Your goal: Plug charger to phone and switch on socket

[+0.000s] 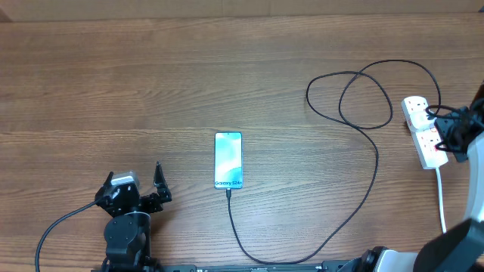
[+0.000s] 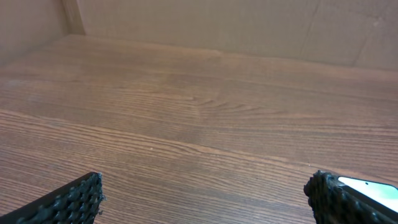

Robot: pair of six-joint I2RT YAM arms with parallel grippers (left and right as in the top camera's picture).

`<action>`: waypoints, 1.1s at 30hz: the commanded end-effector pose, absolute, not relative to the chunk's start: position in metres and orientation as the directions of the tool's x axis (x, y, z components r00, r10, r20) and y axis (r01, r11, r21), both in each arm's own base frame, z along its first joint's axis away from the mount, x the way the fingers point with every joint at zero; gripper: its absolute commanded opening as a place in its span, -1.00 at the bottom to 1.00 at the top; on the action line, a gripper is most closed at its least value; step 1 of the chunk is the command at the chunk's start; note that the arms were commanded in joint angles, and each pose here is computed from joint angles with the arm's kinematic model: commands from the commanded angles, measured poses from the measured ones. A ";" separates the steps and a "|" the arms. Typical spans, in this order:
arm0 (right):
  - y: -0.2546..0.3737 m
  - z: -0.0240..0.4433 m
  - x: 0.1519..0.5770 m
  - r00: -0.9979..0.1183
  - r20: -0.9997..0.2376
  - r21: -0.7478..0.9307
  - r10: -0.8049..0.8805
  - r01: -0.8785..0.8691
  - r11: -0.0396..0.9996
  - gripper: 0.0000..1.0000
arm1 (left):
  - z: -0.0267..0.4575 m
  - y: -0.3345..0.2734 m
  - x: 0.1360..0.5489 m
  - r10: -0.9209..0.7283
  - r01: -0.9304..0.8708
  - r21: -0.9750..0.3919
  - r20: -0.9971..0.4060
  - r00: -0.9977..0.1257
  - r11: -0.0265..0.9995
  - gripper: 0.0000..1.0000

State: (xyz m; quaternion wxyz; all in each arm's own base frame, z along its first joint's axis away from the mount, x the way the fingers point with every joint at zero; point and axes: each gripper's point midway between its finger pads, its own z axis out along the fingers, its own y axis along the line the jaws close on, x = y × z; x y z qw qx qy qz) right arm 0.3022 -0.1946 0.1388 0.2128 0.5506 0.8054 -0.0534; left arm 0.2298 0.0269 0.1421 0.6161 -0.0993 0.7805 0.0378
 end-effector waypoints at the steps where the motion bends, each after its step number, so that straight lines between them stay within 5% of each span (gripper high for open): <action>1: -0.205 0.127 0.315 -0.294 -0.407 0.139 0.865 0.916 0.377 -0.93 | 0.141 0.027 0.230 -0.092 -0.197 -0.048 -0.971 -0.221 0.979 0.99; 33: -0.238 0.065 0.370 -0.325 -0.468 0.139 0.822 0.891 0.432 -0.92 | 0.141 0.027 0.230 -0.092 -0.197 -0.048 -0.971 -0.221 0.979 1.00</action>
